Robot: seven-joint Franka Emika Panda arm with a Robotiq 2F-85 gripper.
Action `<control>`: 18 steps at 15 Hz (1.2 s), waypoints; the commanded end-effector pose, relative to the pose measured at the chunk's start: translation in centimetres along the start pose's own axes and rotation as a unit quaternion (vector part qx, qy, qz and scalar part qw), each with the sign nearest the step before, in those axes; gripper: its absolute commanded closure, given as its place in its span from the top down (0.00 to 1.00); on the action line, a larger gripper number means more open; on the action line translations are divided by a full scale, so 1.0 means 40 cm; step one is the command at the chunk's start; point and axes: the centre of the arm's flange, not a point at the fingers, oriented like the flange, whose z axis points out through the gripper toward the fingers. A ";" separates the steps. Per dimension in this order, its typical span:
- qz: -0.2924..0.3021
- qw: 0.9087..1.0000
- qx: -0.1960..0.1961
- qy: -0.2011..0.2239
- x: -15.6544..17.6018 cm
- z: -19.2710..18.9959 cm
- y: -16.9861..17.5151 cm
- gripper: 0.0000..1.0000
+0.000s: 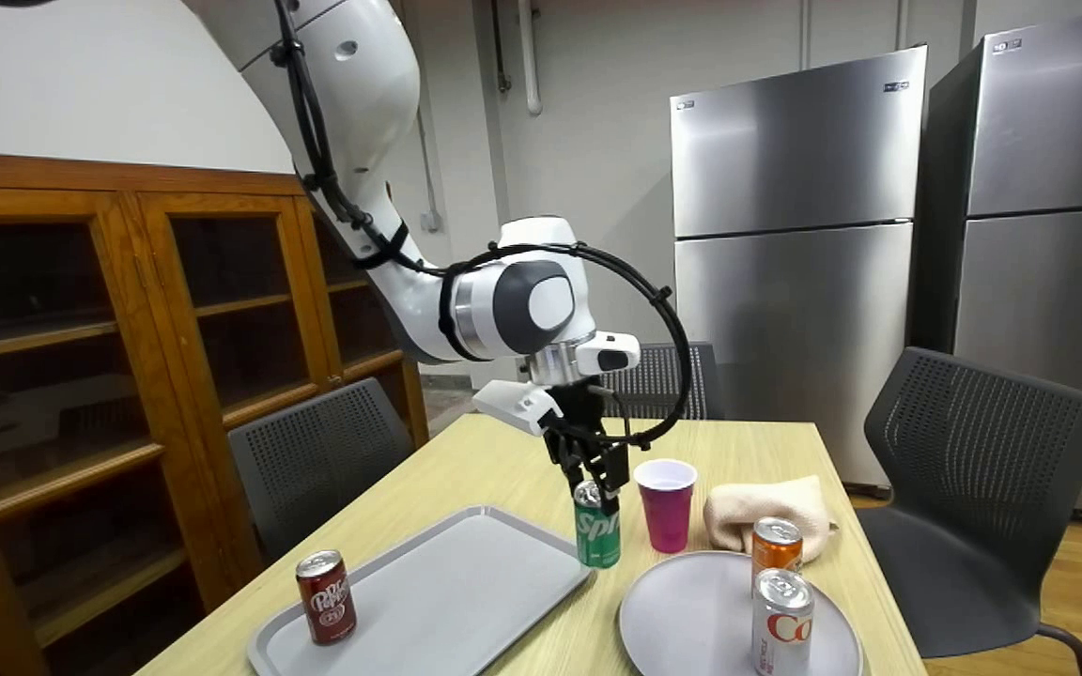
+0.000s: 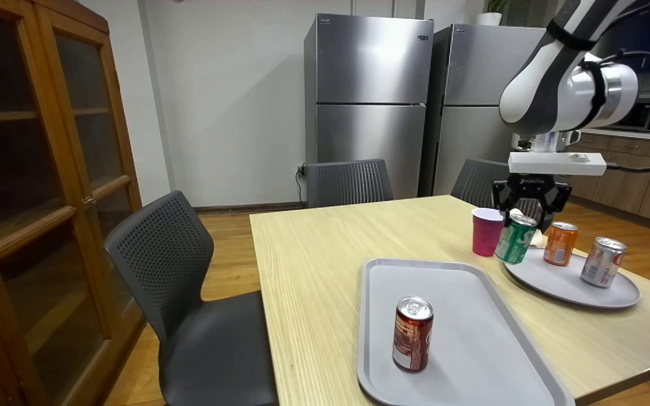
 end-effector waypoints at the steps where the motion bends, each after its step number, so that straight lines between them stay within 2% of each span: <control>1: 0.005 1.000 0.002 0.002 0.079 0.005 0.034 0.39; 18: 0.046 0.998 -0.033 0.006 0.240 0.116 0.134 0.39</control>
